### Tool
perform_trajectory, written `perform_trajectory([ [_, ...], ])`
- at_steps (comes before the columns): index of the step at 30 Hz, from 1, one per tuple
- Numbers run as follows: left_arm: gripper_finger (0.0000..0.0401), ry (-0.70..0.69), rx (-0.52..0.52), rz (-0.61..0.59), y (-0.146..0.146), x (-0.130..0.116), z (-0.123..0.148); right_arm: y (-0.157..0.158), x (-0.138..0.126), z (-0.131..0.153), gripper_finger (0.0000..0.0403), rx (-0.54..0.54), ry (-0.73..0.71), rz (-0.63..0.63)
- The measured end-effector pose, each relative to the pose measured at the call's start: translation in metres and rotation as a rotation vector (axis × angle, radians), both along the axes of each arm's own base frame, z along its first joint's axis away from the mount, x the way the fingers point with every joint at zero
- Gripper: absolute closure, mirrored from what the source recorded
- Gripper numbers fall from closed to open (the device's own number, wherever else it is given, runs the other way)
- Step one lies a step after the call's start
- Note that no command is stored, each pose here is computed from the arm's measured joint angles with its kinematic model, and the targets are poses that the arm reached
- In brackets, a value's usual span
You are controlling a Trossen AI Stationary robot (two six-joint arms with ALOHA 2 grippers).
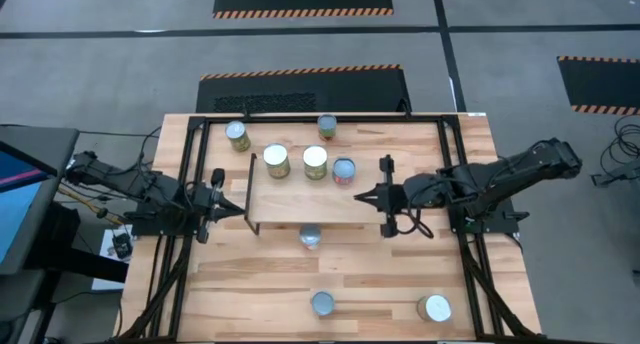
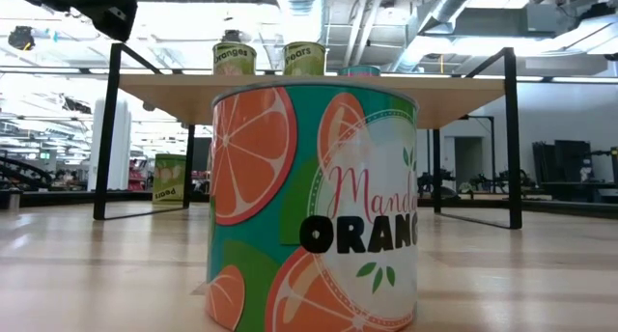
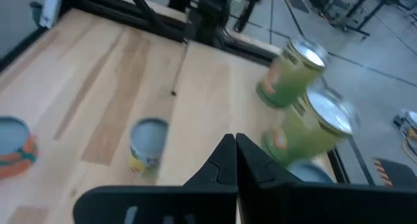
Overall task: Pick and place cans onto a shelf
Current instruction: Put the canned pineapple on the shelf
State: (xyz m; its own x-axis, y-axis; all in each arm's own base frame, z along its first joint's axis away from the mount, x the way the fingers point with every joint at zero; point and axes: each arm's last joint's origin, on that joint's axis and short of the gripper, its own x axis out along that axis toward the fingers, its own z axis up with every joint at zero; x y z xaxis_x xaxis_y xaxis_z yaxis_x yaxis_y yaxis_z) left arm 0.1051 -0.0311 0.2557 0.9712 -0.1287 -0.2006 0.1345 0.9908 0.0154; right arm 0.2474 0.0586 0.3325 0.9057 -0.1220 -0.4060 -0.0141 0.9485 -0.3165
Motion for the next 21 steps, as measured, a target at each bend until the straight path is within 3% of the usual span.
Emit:
perform_trajectory([
  [10,0.0401,-0.051,-0.018,-0.023,0.01,0.002,0.005,0.022,0.029,-0.01,0.0387,0.047,0.074,0.026],
  [14,0.0401,-0.051,0.004,-0.01,0.011,0.003,0.005,0.039,0.05,-0.019,0.0367,0.105,0.115,0.032],
  [21,0.0401,-0.06,0.027,-0.004,0.012,0.004,0.006,0.079,0.091,-0.03,0.0321,0.093,0.173,0.09],
])
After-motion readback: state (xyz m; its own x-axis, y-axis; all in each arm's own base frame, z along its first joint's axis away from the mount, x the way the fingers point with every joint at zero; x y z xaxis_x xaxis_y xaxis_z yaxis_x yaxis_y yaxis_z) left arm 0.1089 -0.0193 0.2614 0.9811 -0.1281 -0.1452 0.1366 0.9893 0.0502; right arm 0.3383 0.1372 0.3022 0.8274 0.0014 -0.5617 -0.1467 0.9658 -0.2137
